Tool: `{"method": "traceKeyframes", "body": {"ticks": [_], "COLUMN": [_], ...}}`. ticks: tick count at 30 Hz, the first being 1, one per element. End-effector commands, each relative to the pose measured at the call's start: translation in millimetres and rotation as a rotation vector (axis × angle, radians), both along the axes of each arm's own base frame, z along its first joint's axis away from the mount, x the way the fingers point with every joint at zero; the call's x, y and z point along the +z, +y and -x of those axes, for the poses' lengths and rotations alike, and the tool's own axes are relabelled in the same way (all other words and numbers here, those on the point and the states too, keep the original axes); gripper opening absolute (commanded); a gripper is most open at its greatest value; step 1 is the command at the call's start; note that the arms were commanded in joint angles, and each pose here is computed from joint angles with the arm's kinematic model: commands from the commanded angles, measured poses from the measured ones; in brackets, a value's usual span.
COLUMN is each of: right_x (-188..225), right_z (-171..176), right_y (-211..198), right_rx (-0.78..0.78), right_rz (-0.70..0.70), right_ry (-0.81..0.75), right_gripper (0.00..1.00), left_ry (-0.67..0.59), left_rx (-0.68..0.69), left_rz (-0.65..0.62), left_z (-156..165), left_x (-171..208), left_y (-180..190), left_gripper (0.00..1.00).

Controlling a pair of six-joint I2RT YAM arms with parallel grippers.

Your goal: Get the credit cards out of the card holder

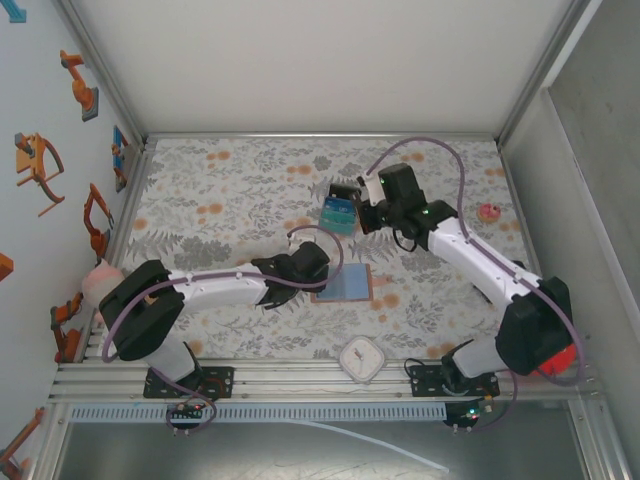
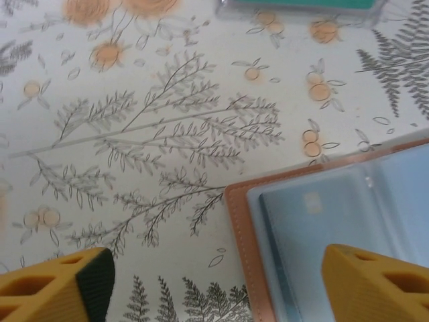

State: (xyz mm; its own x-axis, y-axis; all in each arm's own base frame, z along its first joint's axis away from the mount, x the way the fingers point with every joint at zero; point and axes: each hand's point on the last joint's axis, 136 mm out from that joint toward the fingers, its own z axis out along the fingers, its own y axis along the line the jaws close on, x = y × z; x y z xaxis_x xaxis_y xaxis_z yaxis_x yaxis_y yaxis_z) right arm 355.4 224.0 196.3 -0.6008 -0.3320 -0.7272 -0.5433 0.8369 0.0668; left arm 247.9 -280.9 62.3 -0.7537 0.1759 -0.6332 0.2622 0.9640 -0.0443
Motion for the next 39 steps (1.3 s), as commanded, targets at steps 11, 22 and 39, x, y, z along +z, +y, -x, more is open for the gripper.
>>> {"method": "traceKeyframes", "body": {"ticks": [11, 22, 39], "right_x": [-20.4, -40.3, -69.5], "right_z": [-96.1, -116.7, -123.0], "right_y": [15.6, 23.3, 26.8], "right_rx": [0.219, 0.338, 0.42], "right_rz": [0.273, 0.254, 0.265], "right_ry": [-0.158, -0.136, -0.07], "right_gripper": [0.0, 0.0, 0.0], "left_ry": [0.026, 0.038, 0.04], "left_rx": [0.006, 0.028, 0.046], "left_rz": [-0.032, -0.055, -0.079], "left_z": [7.4, 10.4, 10.8], "left_x": [-14.1, -20.2, -25.0], "left_y": [0.7, 7.7, 15.2], "left_gripper": [0.92, 0.9, 0.88]}}
